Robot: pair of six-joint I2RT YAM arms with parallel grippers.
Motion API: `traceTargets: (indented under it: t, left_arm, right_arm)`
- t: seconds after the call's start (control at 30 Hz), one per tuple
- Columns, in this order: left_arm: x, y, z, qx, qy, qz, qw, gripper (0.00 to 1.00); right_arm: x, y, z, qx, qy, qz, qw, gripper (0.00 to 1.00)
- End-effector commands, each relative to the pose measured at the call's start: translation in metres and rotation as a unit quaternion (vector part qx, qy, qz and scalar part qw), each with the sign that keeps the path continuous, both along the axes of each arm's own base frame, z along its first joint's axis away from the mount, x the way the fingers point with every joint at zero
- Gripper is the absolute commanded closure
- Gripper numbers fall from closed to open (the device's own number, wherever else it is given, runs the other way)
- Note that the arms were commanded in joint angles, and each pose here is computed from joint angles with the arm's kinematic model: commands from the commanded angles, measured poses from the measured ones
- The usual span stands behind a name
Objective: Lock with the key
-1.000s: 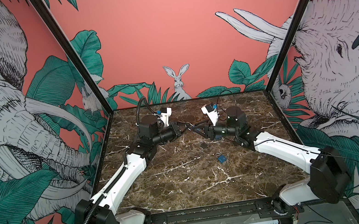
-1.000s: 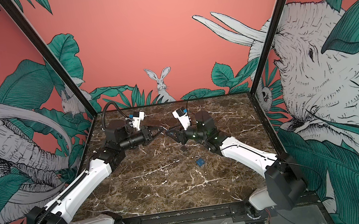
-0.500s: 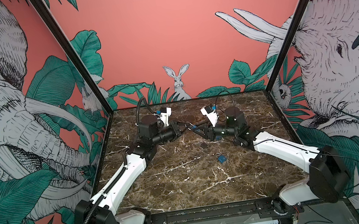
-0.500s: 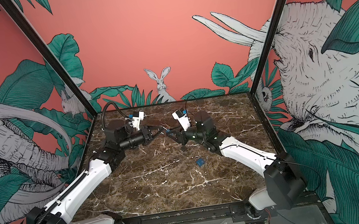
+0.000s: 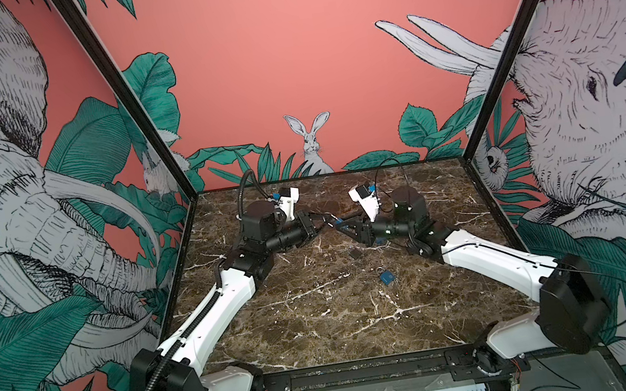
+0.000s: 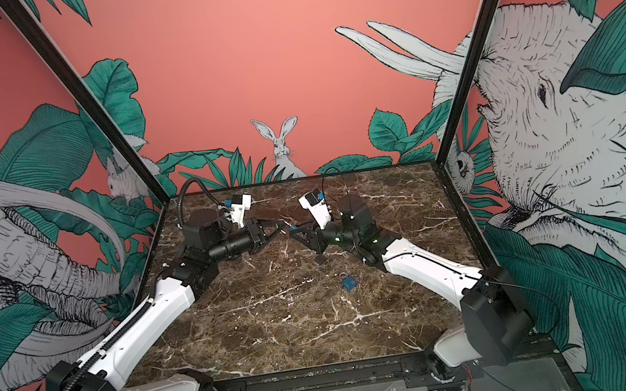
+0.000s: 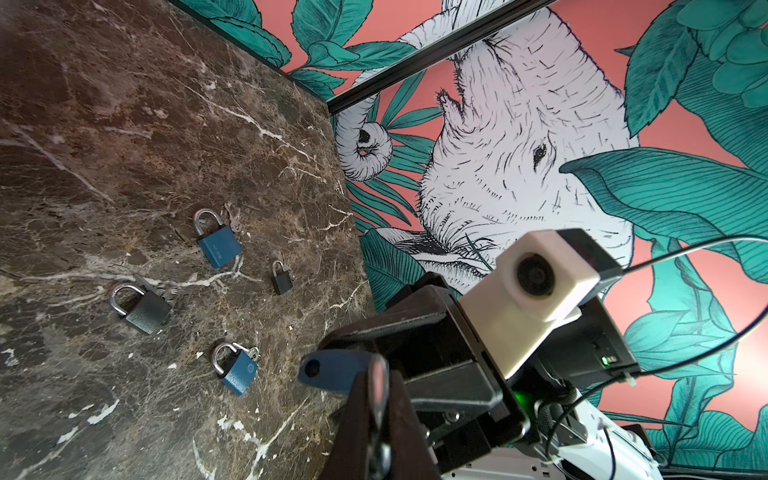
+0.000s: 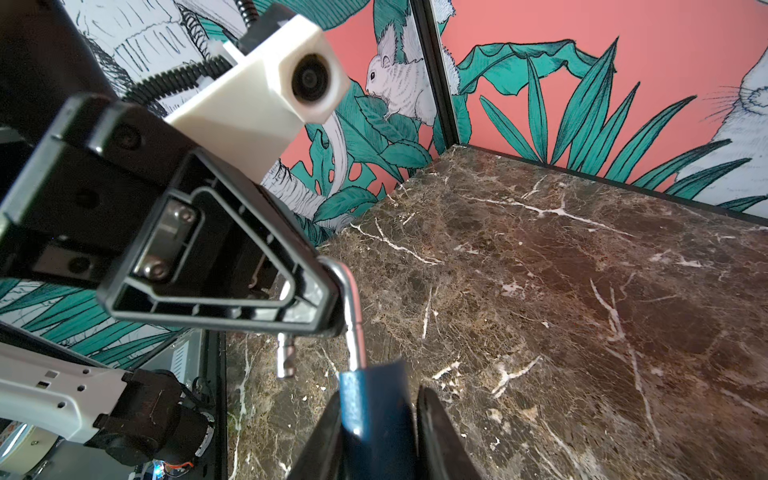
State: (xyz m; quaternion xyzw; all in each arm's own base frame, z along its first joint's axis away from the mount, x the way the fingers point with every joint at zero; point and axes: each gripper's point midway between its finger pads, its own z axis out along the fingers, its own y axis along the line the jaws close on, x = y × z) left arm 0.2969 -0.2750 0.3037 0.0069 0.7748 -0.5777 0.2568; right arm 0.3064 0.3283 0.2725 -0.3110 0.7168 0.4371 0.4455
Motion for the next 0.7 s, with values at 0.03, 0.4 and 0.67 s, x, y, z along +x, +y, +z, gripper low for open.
traceTargets:
  t: [0.03,0.4,0.67]
  left_arm:
    - [-0.008,-0.003,0.043,-0.036,-0.053,-0.012,0.998,1.00]
    - [-0.009,-0.002,0.046,-0.032,-0.063,-0.011,0.997,1.00]
    - [-0.012,0.005,0.045,0.004,-0.091,-0.004,0.996,1.00]
  right_arm:
    - [0.007,0.001,0.012,0.004,-0.021,-0.011,1.000,0.78]
    - [0.004,0.002,0.012,0.001,-0.012,-0.003,1.000,1.00]
    - [-0.010,0.002,0.020,0.019,0.030,0.046,0.998,1.00]
